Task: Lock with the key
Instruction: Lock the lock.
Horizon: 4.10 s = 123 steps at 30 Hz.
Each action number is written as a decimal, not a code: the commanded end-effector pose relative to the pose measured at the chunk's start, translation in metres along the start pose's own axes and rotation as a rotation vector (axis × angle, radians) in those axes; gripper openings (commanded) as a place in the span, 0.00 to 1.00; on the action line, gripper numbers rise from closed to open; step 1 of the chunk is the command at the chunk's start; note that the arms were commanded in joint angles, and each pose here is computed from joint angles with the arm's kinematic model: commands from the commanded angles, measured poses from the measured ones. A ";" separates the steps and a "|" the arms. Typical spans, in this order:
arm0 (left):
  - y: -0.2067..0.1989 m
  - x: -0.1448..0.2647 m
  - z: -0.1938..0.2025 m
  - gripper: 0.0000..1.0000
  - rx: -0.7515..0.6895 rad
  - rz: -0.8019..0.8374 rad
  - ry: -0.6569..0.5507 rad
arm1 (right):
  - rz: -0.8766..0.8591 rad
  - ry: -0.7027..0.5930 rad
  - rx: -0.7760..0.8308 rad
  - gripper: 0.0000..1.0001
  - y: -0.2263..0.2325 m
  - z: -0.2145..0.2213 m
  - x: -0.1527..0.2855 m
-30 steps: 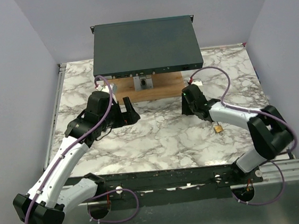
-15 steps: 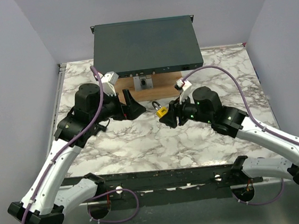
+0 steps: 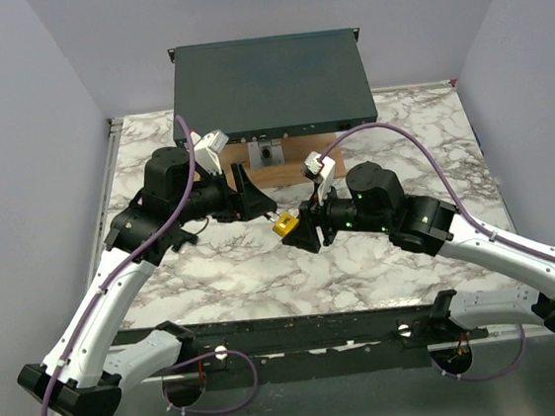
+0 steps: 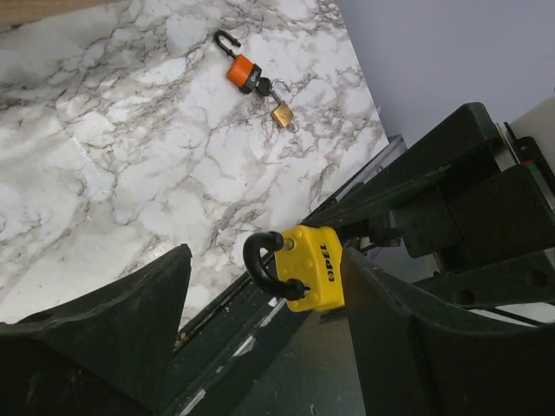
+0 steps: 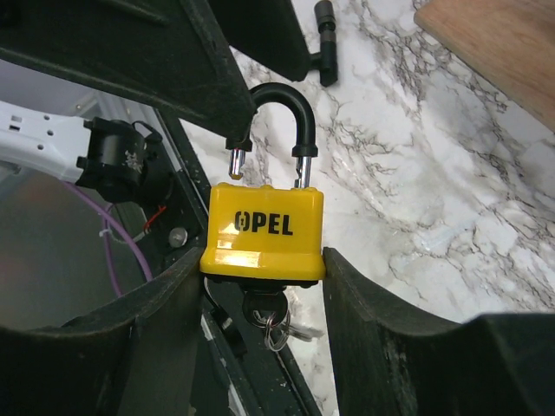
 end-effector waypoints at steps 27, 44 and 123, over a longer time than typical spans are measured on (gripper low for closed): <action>-0.016 -0.004 0.011 0.24 0.041 0.137 0.107 | -0.091 -0.061 0.086 0.03 0.026 -0.038 0.020; -0.067 0.057 -0.006 0.00 -0.284 0.310 -0.141 | -0.185 -0.230 0.081 0.60 0.050 -0.078 0.040; -0.108 0.112 -0.022 0.48 -0.347 0.331 -0.271 | -0.478 -0.460 0.053 0.01 0.105 -0.134 0.083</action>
Point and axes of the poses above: each gripper's point midway between its finger pads, its own x axis back along the fingers, its own y axis along the line the jaws close on, z = x × y, the point moved 3 cm from there along x, back along the fingers
